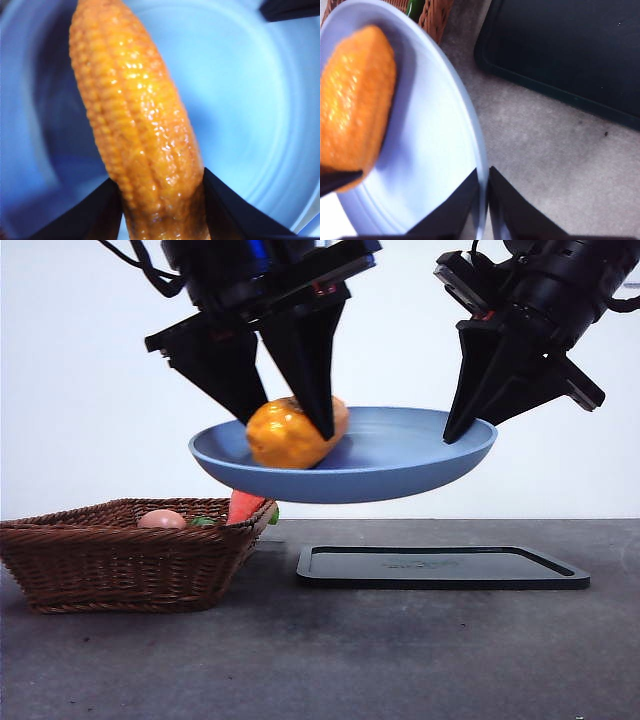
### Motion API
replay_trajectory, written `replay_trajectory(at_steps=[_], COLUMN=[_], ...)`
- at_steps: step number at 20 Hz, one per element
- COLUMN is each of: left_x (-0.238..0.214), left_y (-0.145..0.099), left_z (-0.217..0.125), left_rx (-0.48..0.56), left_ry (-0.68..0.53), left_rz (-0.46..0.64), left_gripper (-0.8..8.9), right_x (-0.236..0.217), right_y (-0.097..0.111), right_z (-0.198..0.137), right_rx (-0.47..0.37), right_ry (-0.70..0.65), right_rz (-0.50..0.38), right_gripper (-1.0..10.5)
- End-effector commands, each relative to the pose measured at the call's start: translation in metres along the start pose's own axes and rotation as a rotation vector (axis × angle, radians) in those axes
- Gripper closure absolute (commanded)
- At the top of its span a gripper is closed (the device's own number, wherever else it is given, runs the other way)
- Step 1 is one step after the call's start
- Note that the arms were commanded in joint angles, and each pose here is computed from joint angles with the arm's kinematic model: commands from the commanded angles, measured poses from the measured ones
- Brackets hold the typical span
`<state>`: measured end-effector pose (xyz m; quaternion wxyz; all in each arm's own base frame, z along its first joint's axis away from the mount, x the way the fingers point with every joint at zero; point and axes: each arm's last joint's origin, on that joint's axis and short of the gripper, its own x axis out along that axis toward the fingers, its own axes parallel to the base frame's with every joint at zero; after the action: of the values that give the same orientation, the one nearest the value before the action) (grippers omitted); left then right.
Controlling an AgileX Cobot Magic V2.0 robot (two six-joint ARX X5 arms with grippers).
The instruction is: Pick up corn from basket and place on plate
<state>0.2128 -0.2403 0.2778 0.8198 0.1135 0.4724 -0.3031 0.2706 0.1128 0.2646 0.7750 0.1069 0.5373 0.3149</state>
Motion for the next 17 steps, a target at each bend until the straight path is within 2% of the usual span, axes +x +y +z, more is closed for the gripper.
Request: replay_trajectory(at_steps=[1, 5, 10, 14, 17], left_x=[0.0039, 0.0039, 0.0039, 0.0037, 0.0017], left_y=[-0.0069, -0.0070, -0.0072, -0.0085, -0.0100], left_z=[0.0037, 0.0030, 0.0027, -0.0003, -0.0011], left_rx=[0.034, 0.035, 0.035, 0.045, 0.054], left_ry=[-0.010, -0.004, -0.001, 0.026, 0.031], left_rz=[-0.015, -0.014, -0.014, -0.012, -0.013], left_gripper=[6.51, 5.50, 5.35, 4.69, 4.60], right_x=[0.0004, 0.0004, 0.0000, 0.0001, 0.0000], right_y=[0.0031, 0.0036, 0.0027, 0.0027, 0.0027], right_z=[0.0047, 0.0035, 0.0012, 0.0010, 0.0005], right_rx=[0.001, 0.013, 0.046, 0.075, 0.083], right_ry=[-0.005, 0.010, 0.033, 0.035, 0.040], right_rz=[0.021, 0.046, 0.041, 0.040, 0.039], right_gripper=[9.4, 9.4, 9.4, 9.4, 9.4])
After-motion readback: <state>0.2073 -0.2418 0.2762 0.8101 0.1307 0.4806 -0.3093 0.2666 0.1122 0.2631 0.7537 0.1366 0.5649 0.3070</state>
